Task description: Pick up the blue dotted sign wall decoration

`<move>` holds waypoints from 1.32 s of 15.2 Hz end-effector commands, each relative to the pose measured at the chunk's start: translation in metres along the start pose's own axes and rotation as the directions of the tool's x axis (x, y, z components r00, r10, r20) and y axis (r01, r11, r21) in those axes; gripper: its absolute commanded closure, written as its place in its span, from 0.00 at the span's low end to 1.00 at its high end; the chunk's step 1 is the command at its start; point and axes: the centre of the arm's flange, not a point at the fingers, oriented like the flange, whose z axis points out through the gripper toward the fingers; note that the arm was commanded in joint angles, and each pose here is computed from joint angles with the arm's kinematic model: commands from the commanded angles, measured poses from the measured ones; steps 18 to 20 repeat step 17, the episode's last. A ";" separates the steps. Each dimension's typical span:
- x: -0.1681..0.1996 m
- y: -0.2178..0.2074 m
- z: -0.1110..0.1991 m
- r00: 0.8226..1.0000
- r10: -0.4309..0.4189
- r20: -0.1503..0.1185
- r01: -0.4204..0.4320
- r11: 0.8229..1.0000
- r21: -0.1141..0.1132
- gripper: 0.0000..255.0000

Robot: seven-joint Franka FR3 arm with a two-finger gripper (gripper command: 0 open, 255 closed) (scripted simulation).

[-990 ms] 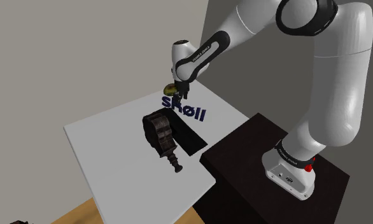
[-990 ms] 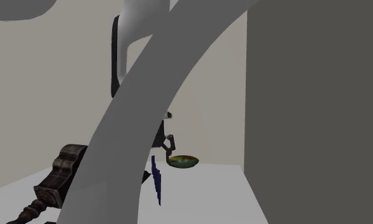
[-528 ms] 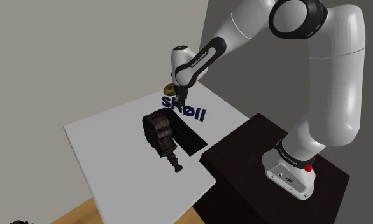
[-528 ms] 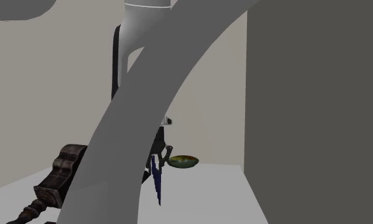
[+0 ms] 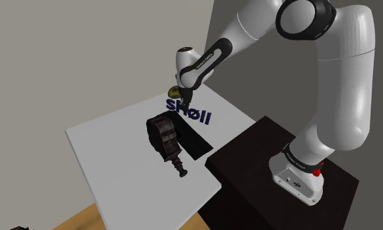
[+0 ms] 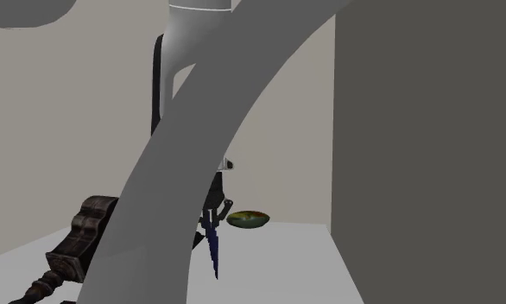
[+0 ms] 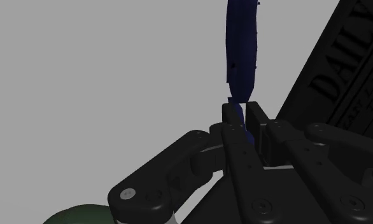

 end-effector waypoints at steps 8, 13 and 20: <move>-0.006 0.001 -0.042 1.000 0.000 0.000 0.000 1.000 0.000 1.00; -0.010 0.001 -0.068 1.000 0.000 0.000 0.000 1.000 0.000 1.00; -0.012 0.001 -0.079 1.000 0.000 0.000 0.000 1.000 0.000 1.00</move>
